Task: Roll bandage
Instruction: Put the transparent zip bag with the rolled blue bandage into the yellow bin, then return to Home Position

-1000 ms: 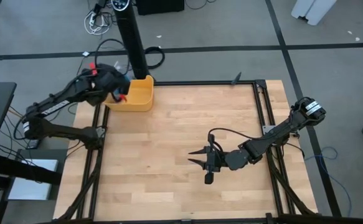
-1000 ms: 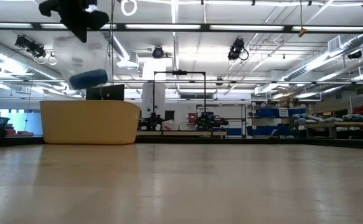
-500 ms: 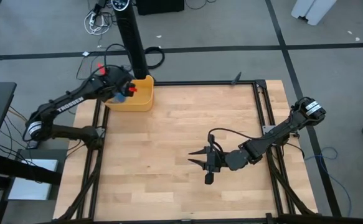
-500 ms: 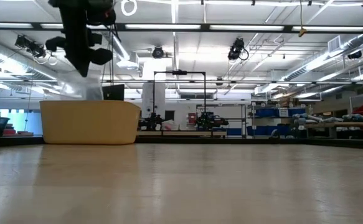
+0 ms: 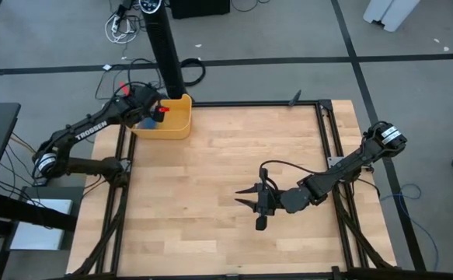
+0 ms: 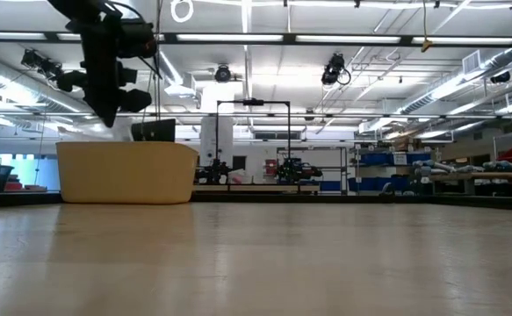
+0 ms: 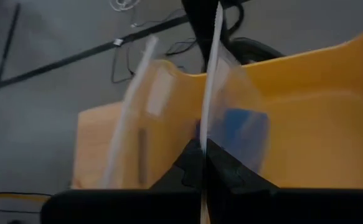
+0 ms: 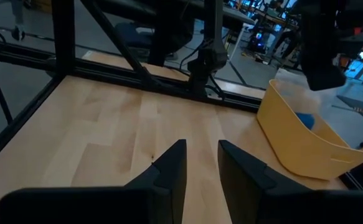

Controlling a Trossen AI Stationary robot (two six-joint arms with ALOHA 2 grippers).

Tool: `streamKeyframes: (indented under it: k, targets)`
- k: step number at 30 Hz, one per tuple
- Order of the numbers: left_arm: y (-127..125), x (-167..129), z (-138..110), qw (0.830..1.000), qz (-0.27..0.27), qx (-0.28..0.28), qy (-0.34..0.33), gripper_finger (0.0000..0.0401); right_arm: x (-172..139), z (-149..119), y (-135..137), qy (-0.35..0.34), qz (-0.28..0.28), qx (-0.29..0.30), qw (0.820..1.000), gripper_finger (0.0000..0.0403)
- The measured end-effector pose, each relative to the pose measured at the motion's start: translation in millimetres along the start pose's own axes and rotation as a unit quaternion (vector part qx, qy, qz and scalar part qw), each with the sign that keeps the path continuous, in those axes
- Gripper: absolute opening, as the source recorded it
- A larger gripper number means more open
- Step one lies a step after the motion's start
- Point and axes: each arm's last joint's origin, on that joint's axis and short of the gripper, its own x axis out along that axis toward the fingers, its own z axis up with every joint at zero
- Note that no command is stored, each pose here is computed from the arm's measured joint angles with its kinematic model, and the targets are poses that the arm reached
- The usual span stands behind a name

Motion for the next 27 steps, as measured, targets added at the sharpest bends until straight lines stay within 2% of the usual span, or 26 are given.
streamKeyframes:
  k: [8,15,21,27]
  targets:
    - [5.8,3.2,2.1,0.999,0.03,0.029,-0.004,0.0007,0.0,-0.3,0.3,0.001,0.004,0.007,1.0,0.0091]
    - [4.6,2.9,2.9,0.998,0.024,0.059,-0.007,0.0011,0.0,-0.7,0.3,0.003,0.004,0.029,1.0,0.0095]
    - [-2.1,-1.1,1.0,0.996,-0.004,0.094,-0.009,0.0057,0.0,-0.7,0.3,0.003,0.004,0.03,1.0,0.0095]
    - [-14.3,-8.6,5.1,0.992,-0.034,0.109,-0.054,0.011,0.0,-0.8,0.3,0.003,0.004,0.032,0.999,0.0097]
